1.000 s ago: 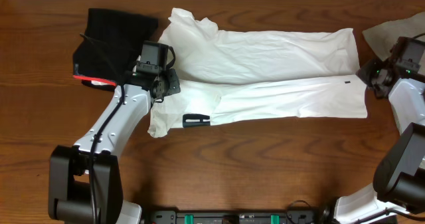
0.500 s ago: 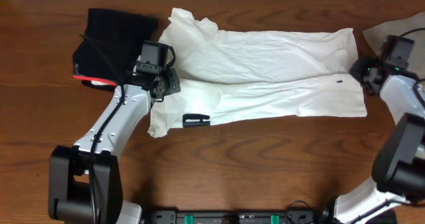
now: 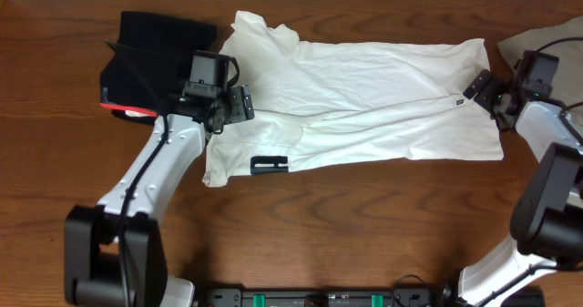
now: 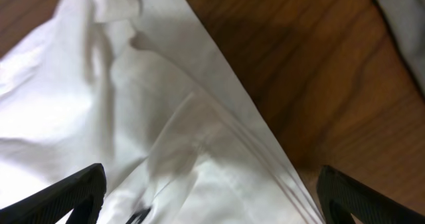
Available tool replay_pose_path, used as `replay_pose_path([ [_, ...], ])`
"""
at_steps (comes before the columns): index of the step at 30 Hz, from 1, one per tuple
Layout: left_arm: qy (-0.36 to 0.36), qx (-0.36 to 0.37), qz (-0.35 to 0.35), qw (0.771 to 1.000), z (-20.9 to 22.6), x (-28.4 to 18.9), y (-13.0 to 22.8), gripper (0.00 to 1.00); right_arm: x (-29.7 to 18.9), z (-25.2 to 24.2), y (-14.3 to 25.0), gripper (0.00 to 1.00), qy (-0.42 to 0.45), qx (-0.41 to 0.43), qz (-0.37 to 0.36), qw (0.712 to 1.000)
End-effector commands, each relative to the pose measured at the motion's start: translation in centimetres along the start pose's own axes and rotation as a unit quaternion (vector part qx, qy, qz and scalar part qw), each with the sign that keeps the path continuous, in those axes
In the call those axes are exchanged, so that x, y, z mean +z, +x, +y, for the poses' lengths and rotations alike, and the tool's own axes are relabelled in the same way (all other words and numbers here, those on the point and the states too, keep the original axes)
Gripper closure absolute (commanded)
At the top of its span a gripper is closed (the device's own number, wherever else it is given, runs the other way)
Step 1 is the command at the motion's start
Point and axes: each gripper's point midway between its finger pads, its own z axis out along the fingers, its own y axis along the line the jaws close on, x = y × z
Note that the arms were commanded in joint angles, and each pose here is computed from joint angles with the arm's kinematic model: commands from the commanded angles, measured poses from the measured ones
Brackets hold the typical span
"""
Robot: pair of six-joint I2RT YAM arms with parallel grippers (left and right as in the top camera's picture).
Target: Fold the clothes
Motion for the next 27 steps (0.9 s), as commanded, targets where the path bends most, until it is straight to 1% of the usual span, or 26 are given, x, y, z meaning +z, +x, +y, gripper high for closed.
replay_pose_path([
  [1, 0.017, -0.007, -0.064, 0.998, -0.6, -4.9, -3.5, 0.14, -4.4, 2.1, -2.5, 0.01, -0.034, -0.022, -0.041, 0.998],
  [5, 0.015, -0.045, -0.054, 0.997, 0.1, -8.2, -2.1, 0.15, -8.8, 2.2, -2.3, 0.01, -0.035, -0.021, -0.041, 0.998],
  [8, -0.004, -0.086, -0.008, 0.996, 1.2, -9.2, 0.6, 0.26, -11.4, 2.0, -1.5, 0.01, -0.031, -0.021, -0.031, 0.999],
  [10, -0.025, -0.104, 0.036, 0.994, 2.0, -9.3, 2.9, 0.30, -12.4, 1.8, -0.9, 0.01, -0.027, -0.020, -0.023, 0.999],
  [13, -0.057, -0.100, 0.099, 0.988, 3.1, -9.0, 6.0, 0.30, -12.8, 1.3, 0.6, 0.01, -0.018, -0.019, 0.005, 1.000],
  [18, -0.088, -0.074, 0.170, 0.979, 4.2, -8.1, 9.1, 0.30, -12.9, 0.4, 2.8, 0.01, 0.000, -0.016, 0.050, 0.999],
  [25, -0.108, -0.038, 0.237, 0.965, 5.1, -6.2, 11.9, 0.29, -12.9, 0.4, 2.9, 0.01, 0.000, -0.016, 0.052, 0.999],
  [27, -0.105, -0.027, 0.258, 0.960, 5.1, -5.7, 12.8, 0.29, -12.9, 0.4, 2.9, 0.01, 0.000, -0.016, 0.052, 0.999],
])
